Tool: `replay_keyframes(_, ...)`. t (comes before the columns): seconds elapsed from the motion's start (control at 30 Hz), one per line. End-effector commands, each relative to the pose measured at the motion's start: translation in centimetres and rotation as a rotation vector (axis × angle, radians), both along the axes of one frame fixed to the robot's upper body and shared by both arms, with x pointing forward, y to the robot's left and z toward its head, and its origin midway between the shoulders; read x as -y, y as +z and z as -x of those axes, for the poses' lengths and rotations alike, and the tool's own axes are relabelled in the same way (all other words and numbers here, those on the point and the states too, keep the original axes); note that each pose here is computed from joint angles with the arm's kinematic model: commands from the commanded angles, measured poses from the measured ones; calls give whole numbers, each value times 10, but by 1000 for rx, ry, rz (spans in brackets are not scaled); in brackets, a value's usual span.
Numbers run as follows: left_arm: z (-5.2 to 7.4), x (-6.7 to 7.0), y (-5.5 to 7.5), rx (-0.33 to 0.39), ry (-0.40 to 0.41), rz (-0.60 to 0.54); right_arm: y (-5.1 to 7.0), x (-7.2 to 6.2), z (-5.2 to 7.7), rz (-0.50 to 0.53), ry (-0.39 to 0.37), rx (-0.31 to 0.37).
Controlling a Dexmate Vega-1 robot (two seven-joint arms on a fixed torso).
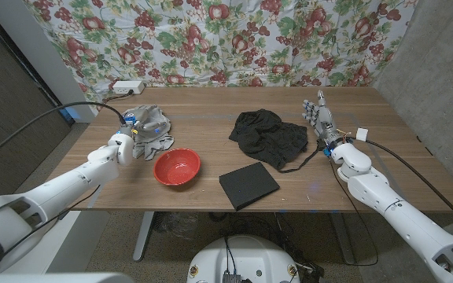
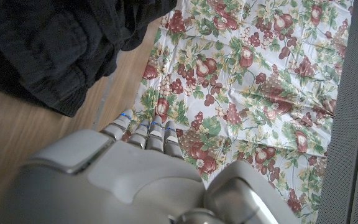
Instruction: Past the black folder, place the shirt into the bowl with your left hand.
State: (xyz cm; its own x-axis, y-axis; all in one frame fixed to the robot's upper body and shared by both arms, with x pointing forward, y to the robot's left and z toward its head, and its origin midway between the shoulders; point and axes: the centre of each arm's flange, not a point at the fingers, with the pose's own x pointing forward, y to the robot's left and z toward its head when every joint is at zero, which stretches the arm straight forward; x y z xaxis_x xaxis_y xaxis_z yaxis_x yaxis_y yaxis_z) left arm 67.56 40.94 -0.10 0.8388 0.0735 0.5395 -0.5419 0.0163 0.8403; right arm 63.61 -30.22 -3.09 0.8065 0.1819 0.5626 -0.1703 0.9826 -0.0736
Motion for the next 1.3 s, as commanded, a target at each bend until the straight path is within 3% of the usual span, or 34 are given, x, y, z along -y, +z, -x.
replay_keyframes(0.03,-7,-1,-4,-12,10,16,1,-3,-3,5,5,0)
replay_keyframes(1.3,-17,-12,-23,-19,55,52,-1,-12,3,25,1,-18)
